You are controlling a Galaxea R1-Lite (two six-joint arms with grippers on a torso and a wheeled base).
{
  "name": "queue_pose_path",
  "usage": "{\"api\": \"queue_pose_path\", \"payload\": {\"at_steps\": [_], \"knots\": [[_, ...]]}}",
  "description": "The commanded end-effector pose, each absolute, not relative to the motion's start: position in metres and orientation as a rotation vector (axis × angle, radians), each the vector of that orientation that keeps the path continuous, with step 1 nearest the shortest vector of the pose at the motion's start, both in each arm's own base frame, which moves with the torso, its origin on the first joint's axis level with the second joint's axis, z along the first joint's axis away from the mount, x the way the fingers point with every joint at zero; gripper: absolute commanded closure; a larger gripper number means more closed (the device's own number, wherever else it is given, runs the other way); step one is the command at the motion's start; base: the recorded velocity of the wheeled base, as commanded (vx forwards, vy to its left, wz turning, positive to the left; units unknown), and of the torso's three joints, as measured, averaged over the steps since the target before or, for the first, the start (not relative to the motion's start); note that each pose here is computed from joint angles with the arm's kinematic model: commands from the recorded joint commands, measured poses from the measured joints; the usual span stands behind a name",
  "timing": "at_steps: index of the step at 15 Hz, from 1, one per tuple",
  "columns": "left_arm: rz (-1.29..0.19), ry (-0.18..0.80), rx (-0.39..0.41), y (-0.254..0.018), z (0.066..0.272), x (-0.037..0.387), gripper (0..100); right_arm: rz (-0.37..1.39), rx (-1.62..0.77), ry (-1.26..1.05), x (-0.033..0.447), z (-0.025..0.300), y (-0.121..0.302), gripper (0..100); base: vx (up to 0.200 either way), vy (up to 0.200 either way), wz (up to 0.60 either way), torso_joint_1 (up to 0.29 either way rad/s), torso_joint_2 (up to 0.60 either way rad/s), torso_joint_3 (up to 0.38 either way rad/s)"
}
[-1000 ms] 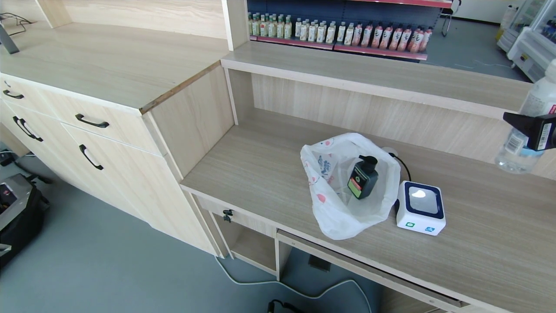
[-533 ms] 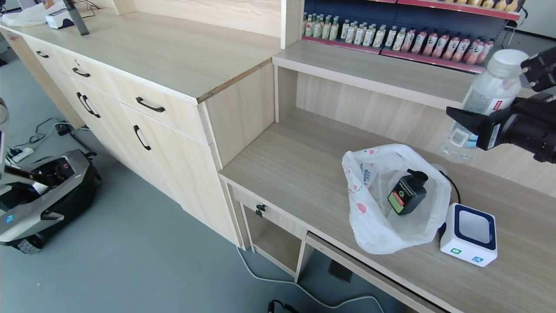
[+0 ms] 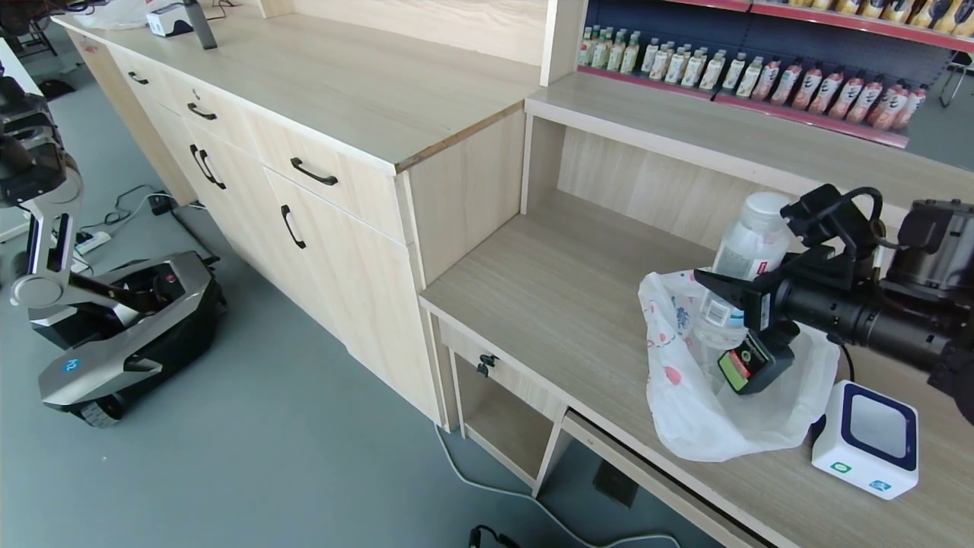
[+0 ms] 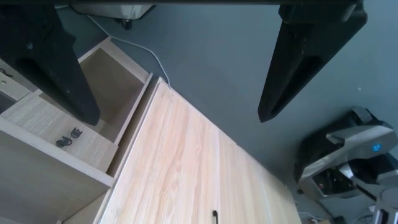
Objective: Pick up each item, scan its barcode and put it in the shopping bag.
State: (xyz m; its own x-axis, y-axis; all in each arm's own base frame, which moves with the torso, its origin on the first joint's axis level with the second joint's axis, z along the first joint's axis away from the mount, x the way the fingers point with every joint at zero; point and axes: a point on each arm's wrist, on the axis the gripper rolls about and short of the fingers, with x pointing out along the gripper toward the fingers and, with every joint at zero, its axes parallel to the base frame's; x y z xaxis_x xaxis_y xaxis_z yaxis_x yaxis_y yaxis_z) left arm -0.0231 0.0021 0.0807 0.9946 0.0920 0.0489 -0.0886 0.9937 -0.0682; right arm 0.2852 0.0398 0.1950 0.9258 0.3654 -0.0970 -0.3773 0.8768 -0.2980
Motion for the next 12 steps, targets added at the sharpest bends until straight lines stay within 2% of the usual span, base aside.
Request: {"api": "queue_pose_path", "payload": {"at_steps": [1,4,12], "knots": [[0.092,-0.052,-0.067,0.002,0.081,-0.023,0,0.419,-0.301,0.100,0.297,0.171,0.042,100,0.000,0.000,0.00,0.000,0.00,0.000],[0.092,-0.052,-0.067,0.002,0.081,-0.023,0,0.537,-0.290,0.067,0.306,0.159,0.046,100,0.000,0.000,0.00,0.000,0.00,0.000],[0.092,-0.052,-0.067,0.002,0.081,-0.023,0,0.571,-0.287,0.045,0.328,0.119,0.045,100,0.000,0.000,0.00,0.000,0.00,0.000]]}}
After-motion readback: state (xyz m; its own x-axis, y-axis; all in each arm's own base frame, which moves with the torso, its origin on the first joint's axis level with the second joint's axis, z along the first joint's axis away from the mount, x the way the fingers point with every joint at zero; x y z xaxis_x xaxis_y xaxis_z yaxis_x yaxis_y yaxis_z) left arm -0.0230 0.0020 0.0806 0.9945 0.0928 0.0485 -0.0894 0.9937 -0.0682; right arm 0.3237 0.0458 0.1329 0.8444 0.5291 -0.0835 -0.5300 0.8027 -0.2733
